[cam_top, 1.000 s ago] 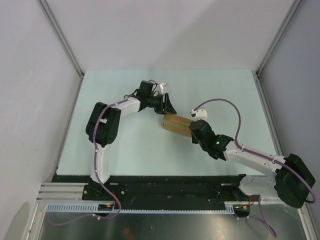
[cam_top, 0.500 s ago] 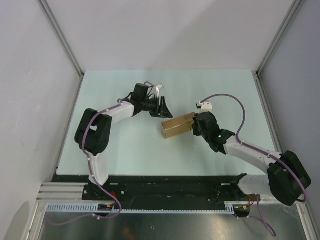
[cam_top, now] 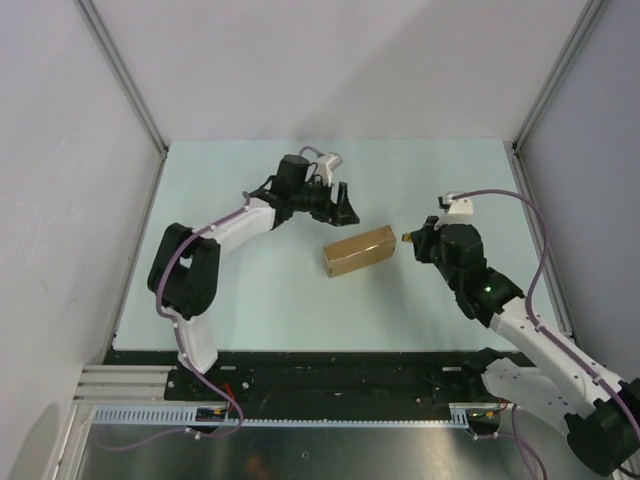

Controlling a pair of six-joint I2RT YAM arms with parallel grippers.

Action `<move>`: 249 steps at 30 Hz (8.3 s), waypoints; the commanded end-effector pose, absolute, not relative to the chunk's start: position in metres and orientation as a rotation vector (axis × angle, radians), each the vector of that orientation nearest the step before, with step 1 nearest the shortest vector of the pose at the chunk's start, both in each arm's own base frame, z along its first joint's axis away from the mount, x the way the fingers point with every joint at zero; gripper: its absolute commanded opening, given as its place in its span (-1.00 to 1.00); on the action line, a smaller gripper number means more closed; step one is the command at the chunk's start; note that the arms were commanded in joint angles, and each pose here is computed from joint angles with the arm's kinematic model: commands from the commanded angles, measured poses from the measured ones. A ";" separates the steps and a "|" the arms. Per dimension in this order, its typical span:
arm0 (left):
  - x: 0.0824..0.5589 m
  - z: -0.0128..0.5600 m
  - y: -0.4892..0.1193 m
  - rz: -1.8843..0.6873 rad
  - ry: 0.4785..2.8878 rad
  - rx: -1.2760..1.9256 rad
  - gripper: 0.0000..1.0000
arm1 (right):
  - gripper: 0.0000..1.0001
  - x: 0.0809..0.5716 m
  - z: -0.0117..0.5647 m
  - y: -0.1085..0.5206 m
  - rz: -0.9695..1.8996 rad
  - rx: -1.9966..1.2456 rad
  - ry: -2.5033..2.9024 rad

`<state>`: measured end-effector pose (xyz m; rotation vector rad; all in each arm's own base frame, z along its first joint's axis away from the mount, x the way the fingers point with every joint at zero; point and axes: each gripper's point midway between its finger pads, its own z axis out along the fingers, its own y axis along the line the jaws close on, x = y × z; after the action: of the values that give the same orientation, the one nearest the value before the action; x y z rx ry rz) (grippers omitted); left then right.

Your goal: Unpack the express box

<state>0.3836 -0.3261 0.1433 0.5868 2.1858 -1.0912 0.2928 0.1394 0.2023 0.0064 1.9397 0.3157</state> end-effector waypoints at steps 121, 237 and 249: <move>0.307 0.045 -0.308 -0.329 1.992 1.484 0.32 | -1.00 0.354 0.215 0.172 0.575 -0.109 1.852; 0.322 0.071 -0.308 -0.548 2.171 1.298 0.41 | -1.00 0.259 0.157 0.158 0.710 -0.070 2.124; 0.333 0.190 -0.347 -0.719 1.929 1.177 0.74 | -1.00 0.276 0.150 0.163 0.669 -0.125 2.104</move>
<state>0.3342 -0.3325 0.1234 1.2328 2.0695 -0.6392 0.2623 0.1573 0.1352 -0.0901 2.1864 0.6730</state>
